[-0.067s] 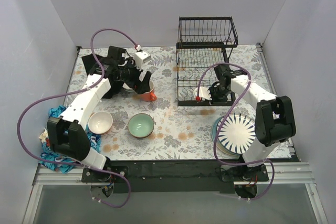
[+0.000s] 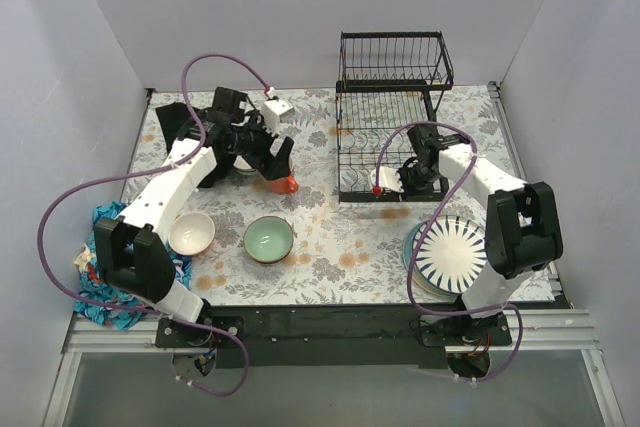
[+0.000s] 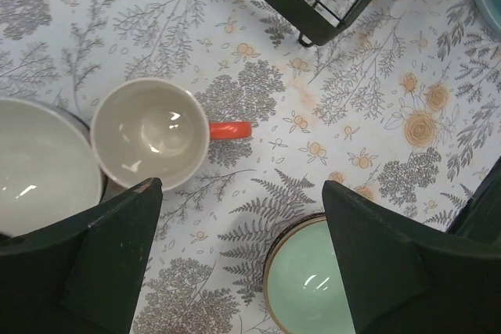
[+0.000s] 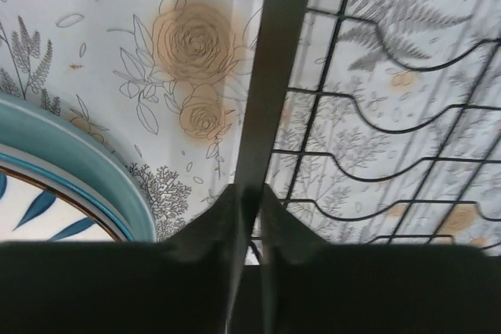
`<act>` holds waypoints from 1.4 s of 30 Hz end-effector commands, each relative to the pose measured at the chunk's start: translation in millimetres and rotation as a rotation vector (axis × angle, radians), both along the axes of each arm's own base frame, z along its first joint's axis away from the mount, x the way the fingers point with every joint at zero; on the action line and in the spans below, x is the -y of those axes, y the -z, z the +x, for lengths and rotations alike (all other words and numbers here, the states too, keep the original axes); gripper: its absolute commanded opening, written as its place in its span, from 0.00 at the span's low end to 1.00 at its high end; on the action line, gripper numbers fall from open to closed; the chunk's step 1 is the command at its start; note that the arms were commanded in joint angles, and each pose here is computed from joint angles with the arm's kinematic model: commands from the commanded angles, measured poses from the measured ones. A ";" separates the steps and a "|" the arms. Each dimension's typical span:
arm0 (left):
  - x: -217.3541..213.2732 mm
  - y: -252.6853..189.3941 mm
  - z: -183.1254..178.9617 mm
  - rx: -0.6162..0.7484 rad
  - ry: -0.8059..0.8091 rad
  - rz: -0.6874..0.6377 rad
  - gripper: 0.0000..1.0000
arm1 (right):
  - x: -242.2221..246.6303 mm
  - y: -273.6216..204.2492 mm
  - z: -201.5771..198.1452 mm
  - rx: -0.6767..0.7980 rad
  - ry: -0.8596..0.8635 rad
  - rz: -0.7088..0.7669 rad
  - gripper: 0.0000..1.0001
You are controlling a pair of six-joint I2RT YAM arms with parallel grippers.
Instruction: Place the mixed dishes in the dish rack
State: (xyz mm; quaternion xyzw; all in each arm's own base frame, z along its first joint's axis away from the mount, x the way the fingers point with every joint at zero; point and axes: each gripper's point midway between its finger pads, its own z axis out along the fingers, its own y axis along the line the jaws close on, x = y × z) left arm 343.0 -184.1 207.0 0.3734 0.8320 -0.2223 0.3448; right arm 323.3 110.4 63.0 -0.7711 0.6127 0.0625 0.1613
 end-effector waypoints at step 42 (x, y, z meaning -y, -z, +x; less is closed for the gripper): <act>29.4 106.8 29.7 -0.260 -0.164 0.329 0.16 | -41.8 -119.7 -9.3 -0.111 0.819 0.493 0.67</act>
